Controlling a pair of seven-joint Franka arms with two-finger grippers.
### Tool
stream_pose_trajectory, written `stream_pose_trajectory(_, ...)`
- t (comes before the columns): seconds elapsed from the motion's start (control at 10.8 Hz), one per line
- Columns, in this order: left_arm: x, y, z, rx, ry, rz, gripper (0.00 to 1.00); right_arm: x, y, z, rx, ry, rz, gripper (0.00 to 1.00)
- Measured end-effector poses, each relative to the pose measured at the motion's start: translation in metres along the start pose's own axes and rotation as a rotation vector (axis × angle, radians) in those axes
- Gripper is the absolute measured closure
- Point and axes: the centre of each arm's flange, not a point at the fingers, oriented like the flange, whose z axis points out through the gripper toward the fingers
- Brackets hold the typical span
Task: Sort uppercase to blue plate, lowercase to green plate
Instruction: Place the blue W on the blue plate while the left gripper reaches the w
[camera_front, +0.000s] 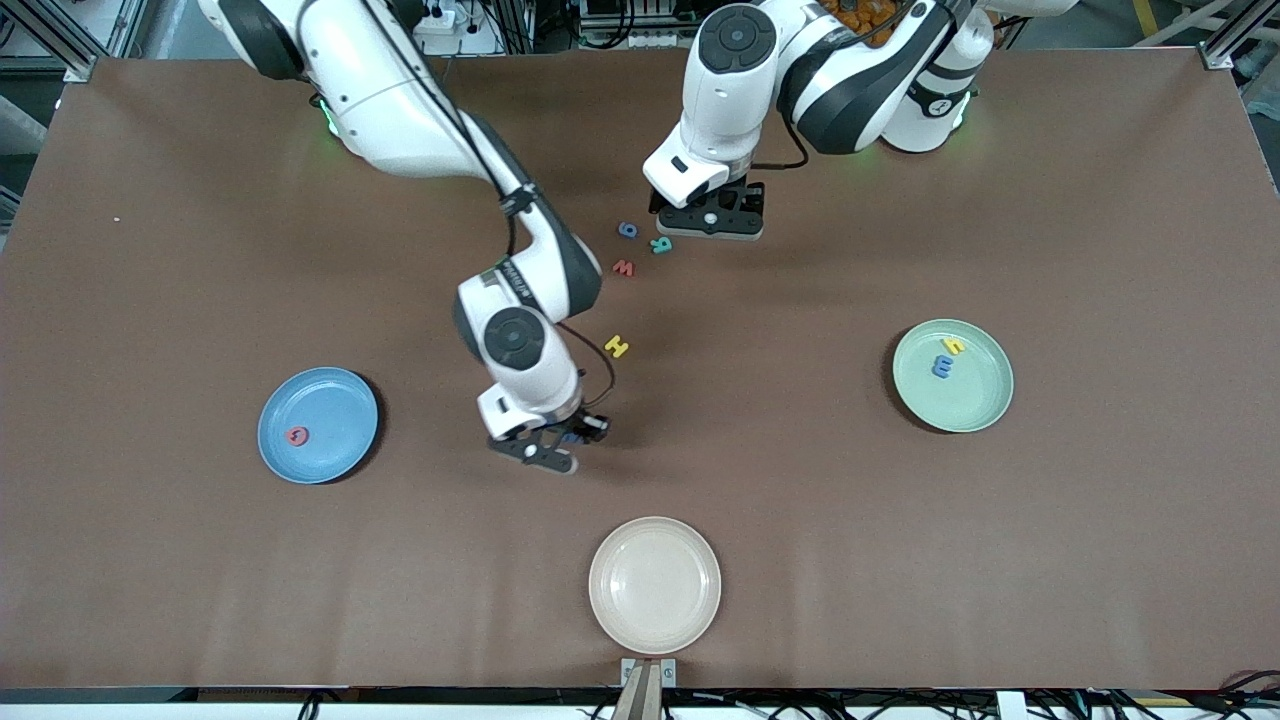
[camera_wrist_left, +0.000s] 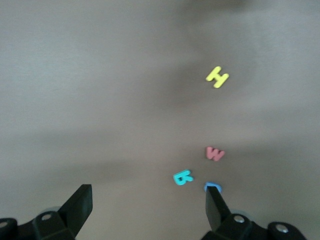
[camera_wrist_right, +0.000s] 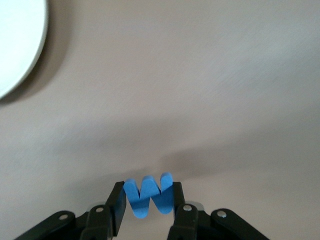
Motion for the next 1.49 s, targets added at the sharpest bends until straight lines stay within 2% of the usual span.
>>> stream_pose_trajectory(0.28, -0.011, 0.023, 0.027, -0.011, 0.037, 0.071, 0.00, 0.055, 0.073, -0.052, -0.040, -0.066, -0.094, 0.58)
stream_pose_trajectory(0.65, -0.017, 0.055, 0.061, -0.052, 0.009, 0.131, 0.00, 0.114, 0.182, -0.088, -0.057, -0.106, -0.187, 0.58)
stream_pose_trajectory(0.84, -0.016, 0.070, 0.079, -0.047, -0.003, 0.125, 0.00, 0.113, 0.208, -0.086, -0.125, -0.105, -0.253, 0.58)
stream_pose_trajectory(0.93, -0.015, 0.078, 0.092, -0.039, -0.011, 0.114, 0.00, 0.112, 0.222, -0.082, -0.139, -0.098, -0.294, 0.58)
stream_pose_trajectory(1.49, -0.001, 0.096, 0.163, 0.019, -0.049, 0.076, 0.00, 0.112, 0.327, -0.046, -0.120, -0.082, -0.421, 0.57)
